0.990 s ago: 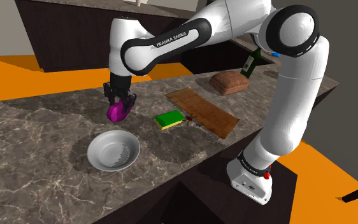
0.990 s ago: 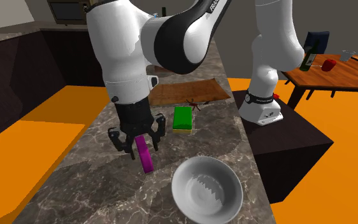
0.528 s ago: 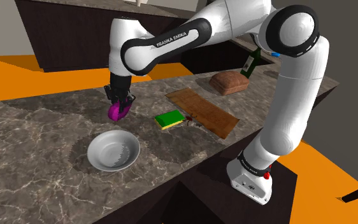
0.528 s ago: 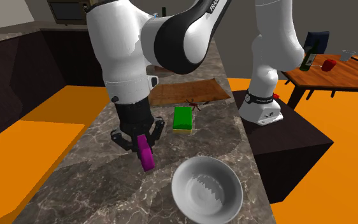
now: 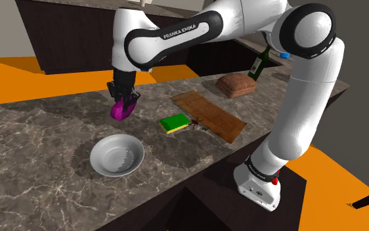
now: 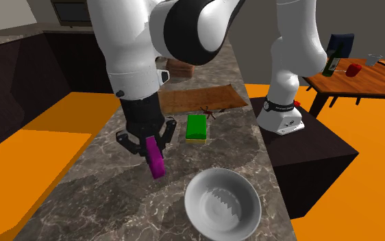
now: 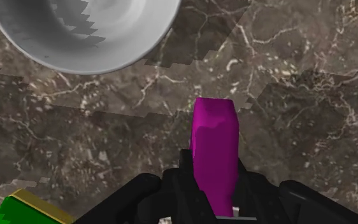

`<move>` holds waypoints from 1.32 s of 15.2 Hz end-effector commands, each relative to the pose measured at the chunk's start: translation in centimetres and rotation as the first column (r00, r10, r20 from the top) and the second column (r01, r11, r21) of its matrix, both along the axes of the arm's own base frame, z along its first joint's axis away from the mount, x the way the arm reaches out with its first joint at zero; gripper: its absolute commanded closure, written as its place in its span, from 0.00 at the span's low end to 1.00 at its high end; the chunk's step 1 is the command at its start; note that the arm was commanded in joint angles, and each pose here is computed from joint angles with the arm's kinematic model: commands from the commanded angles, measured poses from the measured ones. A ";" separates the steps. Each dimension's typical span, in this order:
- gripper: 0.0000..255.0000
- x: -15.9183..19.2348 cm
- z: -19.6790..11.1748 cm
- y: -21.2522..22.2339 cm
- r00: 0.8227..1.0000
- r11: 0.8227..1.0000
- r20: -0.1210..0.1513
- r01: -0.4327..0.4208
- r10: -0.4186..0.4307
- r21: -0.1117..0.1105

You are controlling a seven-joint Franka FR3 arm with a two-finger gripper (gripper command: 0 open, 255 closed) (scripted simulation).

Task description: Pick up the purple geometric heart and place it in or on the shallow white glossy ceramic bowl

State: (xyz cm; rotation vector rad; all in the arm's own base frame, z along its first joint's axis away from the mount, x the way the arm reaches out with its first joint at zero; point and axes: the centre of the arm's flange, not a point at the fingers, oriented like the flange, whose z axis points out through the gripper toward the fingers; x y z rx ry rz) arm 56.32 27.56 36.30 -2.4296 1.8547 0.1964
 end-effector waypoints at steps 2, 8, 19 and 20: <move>1.00 0.0 1.6 0.1 1.000 1.000 0.000 0.000 0.000 0.000; 1.00 0.0 4.7 0.1 1.000 1.000 0.000 0.000 0.000 0.000; 1.00 -2.0 9.7 1.8 1.000 1.000 0.000 0.000 0.000 0.000; 1.00 -3.0 9.8 2.7 1.000 1.000 0.000 0.000 0.000 0.000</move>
